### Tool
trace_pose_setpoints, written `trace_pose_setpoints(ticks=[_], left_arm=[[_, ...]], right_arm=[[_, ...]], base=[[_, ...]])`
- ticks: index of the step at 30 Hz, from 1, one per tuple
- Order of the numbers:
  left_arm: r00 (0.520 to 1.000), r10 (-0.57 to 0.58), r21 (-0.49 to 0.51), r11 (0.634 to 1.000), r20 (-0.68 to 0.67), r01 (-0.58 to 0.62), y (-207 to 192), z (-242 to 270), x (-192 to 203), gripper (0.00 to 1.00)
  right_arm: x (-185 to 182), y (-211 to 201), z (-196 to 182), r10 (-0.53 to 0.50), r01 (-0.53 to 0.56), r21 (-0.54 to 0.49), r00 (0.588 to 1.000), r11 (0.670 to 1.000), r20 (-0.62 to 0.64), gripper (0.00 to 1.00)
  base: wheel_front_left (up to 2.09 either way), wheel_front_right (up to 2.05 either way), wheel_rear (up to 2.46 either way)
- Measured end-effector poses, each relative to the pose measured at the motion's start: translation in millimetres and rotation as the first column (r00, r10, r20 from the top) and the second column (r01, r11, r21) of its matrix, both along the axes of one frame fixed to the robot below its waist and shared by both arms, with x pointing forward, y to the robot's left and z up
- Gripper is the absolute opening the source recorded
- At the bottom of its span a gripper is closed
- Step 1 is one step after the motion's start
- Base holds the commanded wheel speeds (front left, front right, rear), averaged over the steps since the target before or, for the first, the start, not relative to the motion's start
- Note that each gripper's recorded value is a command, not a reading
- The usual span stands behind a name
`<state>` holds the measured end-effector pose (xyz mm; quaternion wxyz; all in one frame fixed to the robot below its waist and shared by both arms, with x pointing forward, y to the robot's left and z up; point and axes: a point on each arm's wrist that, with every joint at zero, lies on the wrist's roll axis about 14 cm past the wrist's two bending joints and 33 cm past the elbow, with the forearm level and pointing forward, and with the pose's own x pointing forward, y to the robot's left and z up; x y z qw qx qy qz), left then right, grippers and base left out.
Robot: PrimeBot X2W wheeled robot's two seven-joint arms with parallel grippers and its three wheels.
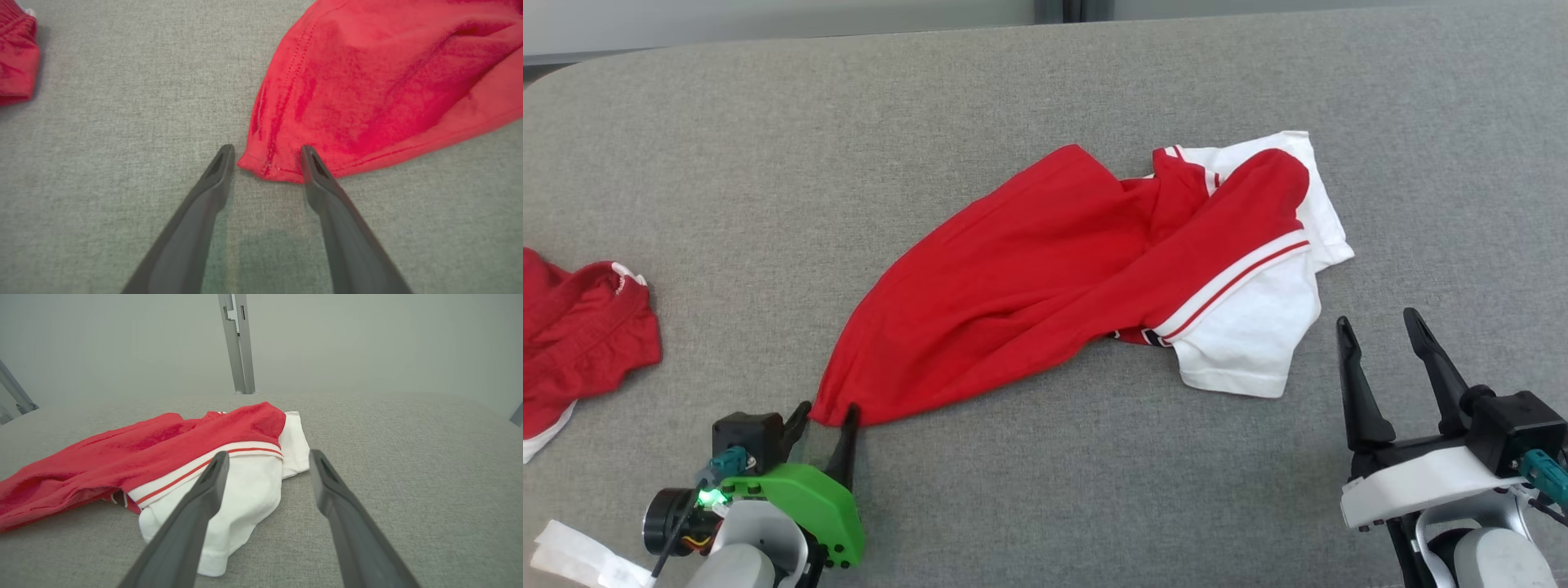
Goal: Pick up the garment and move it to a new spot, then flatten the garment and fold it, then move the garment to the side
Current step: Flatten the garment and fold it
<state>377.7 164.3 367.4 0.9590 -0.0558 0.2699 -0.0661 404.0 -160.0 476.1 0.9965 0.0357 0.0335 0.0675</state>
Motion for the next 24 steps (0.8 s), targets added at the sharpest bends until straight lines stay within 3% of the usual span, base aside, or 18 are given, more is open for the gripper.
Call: trace_pose_setpoints(ticks=[10,21,22,23,24], left_arm=[[1.0,0.001,-0.022,1.0,0.005,-0.001,0,-7,16,0.0],[1.0,0.02,-0.02,1.0,0.024,-0.02,4,-11,21,0.0],[0.999,0.022,-0.021,1.0,0.025,-0.022,4,-11,21,0.0],[0.999,0.024,-0.021,1.0,0.027,-0.023,4,-11,21,0.0],[0.999,0.025,-0.022,0.999,0.032,-0.025,4,-10,21,0.0]], right_arm=[[-10,-18,-59,-0.032,0.027,-0.028,0.983,0.999,-0.18,1.0],[6,26,-100,0.084,-0.076,0.038,0.96,0.996,-0.266,1.0],[6,29,-103,0.094,-0.087,0.038,0.956,0.995,-0.278,0.95],[6,31,-105,0.102,-0.094,0.041,0.953,0.995,-0.284,0.42],[6,33,-107,0.109,-0.101,0.041,0.95,0.994,-0.294,0.05]], base=[[0.0,0.0,0.0],[0.0,0.0,0.0],[0.0,0.0,0.0],[0.0,0.0,0.0],[0.0,0.0,0.0]])
